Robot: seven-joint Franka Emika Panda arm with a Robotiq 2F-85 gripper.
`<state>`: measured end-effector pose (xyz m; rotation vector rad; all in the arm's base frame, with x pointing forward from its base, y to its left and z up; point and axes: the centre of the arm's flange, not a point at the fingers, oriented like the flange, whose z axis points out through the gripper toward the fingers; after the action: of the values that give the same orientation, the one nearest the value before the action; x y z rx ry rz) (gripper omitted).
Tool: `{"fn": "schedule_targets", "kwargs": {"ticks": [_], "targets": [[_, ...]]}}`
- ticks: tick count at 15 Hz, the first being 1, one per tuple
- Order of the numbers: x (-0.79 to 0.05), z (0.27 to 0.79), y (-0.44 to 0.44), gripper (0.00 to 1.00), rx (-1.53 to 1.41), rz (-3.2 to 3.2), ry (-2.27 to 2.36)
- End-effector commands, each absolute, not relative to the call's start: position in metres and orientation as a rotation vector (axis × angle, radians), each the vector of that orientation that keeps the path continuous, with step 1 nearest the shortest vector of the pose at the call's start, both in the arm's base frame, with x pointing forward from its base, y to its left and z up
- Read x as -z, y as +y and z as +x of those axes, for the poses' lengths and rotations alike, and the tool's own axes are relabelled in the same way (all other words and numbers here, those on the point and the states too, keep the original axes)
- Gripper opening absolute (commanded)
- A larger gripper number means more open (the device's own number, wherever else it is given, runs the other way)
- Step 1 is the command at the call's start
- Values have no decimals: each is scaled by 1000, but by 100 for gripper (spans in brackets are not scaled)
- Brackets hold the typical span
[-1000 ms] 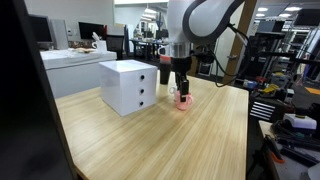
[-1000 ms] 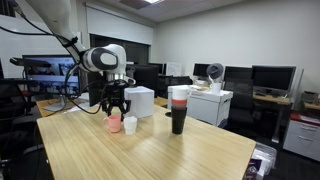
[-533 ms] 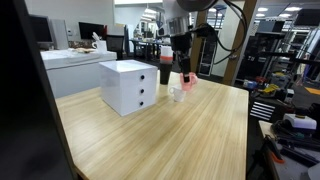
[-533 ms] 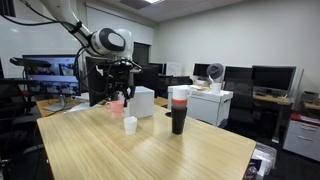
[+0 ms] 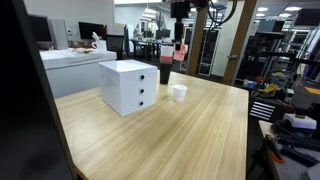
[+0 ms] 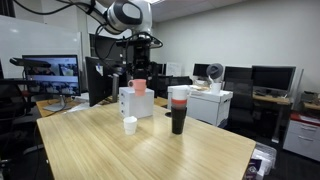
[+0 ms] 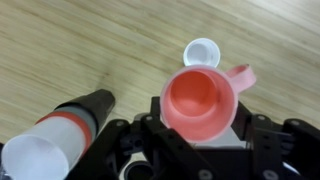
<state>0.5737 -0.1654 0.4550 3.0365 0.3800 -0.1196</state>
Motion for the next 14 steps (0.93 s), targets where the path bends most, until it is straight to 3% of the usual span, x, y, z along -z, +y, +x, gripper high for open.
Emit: {"fn": "schedule_targets", "kwargs": {"ticks": [1,14], "targets": [[-486,611,-191,41,27,3070,287],[-542,660,-256,41,-250,3013,-63]]}}
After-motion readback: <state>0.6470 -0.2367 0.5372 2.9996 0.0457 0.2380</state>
